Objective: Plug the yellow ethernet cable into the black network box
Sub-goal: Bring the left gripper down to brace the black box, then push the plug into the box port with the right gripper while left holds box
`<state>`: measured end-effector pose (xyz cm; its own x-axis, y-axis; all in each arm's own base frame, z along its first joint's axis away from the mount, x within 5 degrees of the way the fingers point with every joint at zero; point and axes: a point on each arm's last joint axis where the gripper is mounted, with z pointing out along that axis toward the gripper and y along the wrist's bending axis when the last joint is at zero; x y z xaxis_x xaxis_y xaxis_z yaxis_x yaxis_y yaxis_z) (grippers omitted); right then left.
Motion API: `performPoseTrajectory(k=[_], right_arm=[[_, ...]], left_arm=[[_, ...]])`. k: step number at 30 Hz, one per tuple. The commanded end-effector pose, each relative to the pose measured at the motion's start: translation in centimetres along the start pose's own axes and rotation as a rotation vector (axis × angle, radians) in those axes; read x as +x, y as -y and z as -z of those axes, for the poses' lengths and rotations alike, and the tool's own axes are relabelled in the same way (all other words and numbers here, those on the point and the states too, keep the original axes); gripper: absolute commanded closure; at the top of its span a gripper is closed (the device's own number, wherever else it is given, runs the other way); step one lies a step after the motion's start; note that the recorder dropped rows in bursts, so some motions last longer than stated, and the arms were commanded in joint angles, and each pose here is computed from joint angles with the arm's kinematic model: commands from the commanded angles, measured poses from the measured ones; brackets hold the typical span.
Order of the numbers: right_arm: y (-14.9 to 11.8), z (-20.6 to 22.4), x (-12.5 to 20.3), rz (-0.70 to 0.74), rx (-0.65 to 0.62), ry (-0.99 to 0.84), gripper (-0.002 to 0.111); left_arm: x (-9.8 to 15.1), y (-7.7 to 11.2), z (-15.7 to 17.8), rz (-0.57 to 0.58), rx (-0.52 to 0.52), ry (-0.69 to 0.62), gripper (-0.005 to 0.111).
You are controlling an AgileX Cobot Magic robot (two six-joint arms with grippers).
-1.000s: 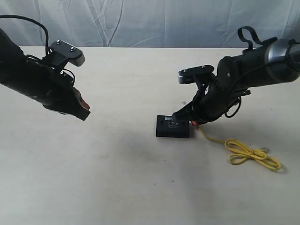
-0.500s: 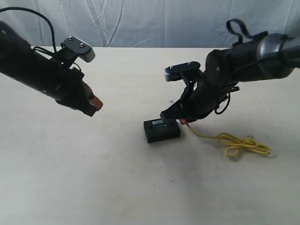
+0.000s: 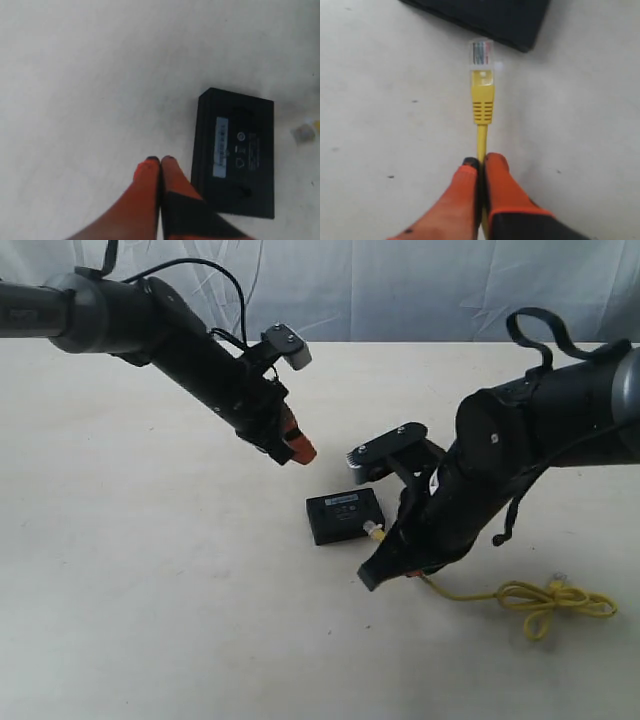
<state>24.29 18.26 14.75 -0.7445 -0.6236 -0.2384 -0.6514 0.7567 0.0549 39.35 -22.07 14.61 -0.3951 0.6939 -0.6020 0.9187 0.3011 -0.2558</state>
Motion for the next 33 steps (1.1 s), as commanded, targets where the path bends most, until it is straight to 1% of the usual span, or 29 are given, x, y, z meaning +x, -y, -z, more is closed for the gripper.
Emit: performPoseTrajectory(k=[1, 5, 11, 25, 30, 33], right_arm=[[-1.8, -0.1, -0.4, 0.057, -0.011, 0.048, 0.109], [-2.1, -0.8, -0.4, 0.046, -0.021, 0.040, 0.109], [-2.0, -2.0, -0.2, 0.046, -0.021, 0.003, 0.109], [-1.7, -2.9, -0.4, 0.051, -0.002, 0.015, 0.109], [-1.5, -2.9, -0.1, 0.069, 0.020, -0.012, 0.109], [-1.4, -2.9, -0.4, 0.051, 0.027, 0.013, 0.109]], left_arm=[[-0.3, 0.0, -1.8, 0.008, 0.084, 0.028, 0.107], [0.3, -0.2, -2.7, 0.037, 0.107, 0.026, 0.107], [1.3, 0.1, -3.8, 0.058, 0.206, -0.012, 0.107], [1.5, 0.2, -3.8, 0.053, 0.207, -0.027, 0.107], [1.7, 0.1, -3.8, 0.044, 0.201, -0.044, 0.107], [1.7, 0.1, -3.8, 0.044, 0.201, -0.044, 0.107]])
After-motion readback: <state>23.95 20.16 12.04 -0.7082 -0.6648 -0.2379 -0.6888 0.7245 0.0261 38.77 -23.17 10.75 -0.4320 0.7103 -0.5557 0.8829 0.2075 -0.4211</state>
